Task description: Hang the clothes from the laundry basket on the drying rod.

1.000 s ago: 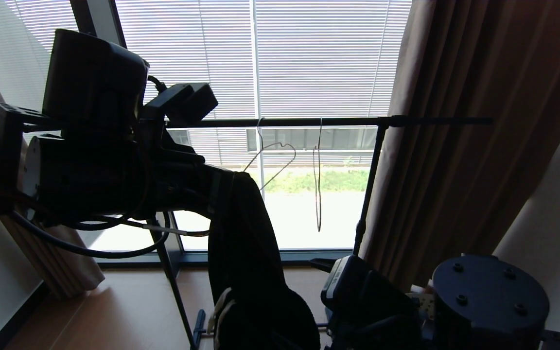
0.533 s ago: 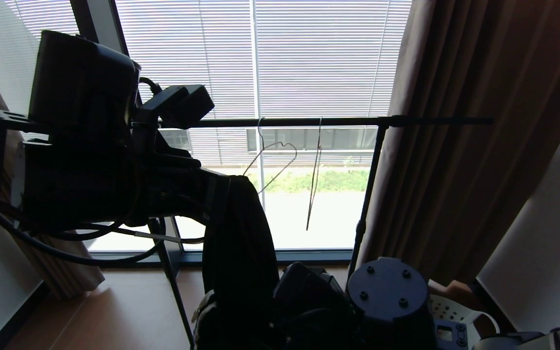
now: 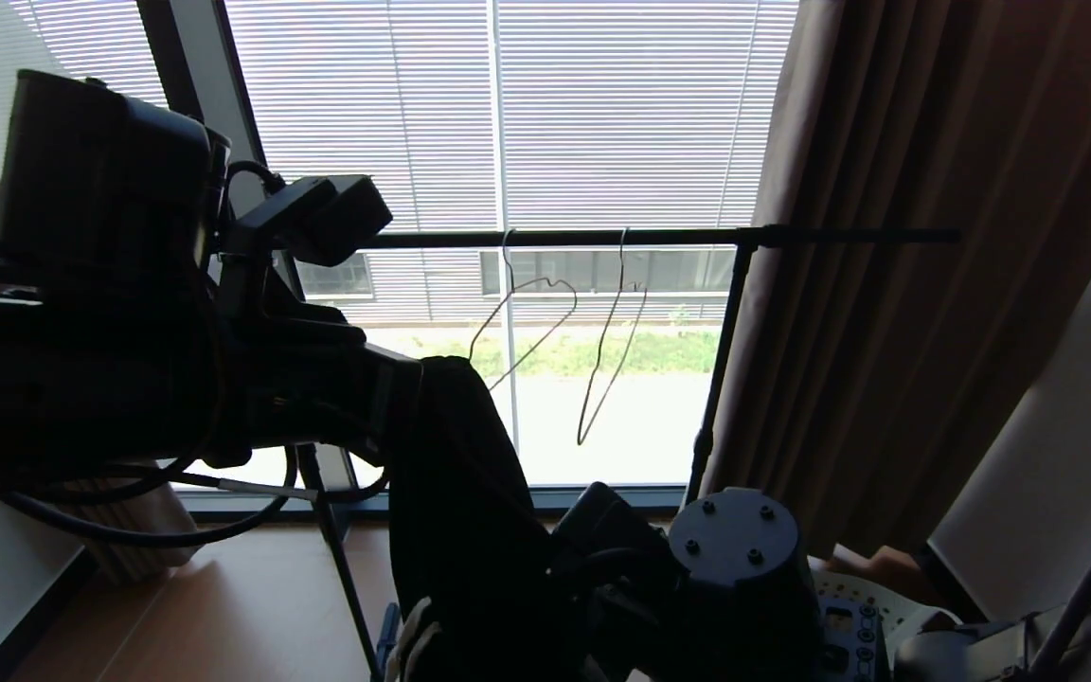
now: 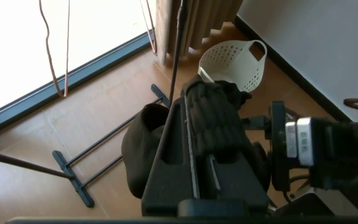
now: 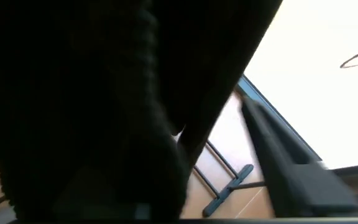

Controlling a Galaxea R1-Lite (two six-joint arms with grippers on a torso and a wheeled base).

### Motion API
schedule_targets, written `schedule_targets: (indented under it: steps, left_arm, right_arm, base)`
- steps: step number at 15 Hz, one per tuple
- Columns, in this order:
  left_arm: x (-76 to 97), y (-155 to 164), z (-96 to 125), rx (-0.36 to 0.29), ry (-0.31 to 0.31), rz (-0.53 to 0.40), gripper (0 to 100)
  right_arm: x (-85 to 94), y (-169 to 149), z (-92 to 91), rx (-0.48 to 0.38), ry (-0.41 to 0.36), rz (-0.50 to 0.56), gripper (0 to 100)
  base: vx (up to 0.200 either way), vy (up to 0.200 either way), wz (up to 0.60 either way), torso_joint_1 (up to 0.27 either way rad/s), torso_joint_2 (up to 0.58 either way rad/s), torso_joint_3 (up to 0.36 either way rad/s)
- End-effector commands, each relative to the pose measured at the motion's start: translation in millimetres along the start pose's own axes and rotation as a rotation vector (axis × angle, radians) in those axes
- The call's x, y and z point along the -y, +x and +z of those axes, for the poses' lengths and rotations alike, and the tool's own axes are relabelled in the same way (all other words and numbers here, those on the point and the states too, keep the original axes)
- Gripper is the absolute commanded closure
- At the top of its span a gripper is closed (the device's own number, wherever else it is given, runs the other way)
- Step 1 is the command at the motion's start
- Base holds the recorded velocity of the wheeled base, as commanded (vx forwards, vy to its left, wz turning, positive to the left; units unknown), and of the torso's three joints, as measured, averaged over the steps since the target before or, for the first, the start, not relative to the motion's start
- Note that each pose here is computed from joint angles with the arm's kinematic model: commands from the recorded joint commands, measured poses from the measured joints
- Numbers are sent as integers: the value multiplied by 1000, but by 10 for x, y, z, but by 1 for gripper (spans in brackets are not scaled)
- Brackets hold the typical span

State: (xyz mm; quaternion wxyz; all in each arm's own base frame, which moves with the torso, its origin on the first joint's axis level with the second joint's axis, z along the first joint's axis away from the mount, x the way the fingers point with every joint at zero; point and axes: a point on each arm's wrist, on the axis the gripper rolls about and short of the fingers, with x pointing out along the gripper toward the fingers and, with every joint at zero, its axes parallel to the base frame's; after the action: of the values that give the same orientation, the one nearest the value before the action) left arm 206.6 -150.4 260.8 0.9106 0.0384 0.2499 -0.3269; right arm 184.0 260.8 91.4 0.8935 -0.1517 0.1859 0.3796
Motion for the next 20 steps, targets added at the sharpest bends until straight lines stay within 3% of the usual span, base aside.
schedule_targets:
  steps: [1, 3, 6, 10, 11, 13, 15, 18, 20]
  left_arm:
    - [-26, 8, -70, -23, -6, 7, 100]
    - [-96, 76, -242, -48, -20, -4, 100]
    - [-120, 41, -452, -67, -24, -102, 100]
    - [-120, -20, -582, -81, -34, -189, 100]
    - [-122, -11, -596, -74, -34, -191, 0]
    - [-120, -29, -634, -81, -33, -191, 0]
    - [-109, -162, -747, -77, 0, -190, 0]
    - [-148, -242, -819, -71, 11, -160, 0]
    - [-192, -270, -826, -63, 0, -137, 0]
  right_arm:
    - [164, -185, 132, 58, 43, -41, 100]
    - [425, -417, 272, 124, 84, -113, 100]
    - [682, -541, 351, 159, 129, -192, 100]
    - [750, -528, 463, 198, 188, -218, 100]
    - [760, -519, 509, 209, 190, -232, 100]
    - [801, -524, 531, 217, 197, -246, 100]
    - [1003, -560, 513, 226, 255, -308, 100]
    - [1159, -690, 440, 230, 308, -363, 100]
    - [1140, -870, 332, 227, 334, -376, 100]
  base:
    - [0, 0, 0, 0, 0, 0]
    - [0, 0, 0, 0, 0, 0]
    - [0, 0, 0, 0, 0, 0]
    - [0, 0, 0, 0, 0, 0]
    - [0, 0, 0, 0, 0, 0]
    - [0, 0, 0, 0, 0, 0]
    - [0, 0, 0, 0, 0, 0]
    - [0, 0, 0, 0, 0, 0]
    - [0, 0, 0, 0, 0, 0]
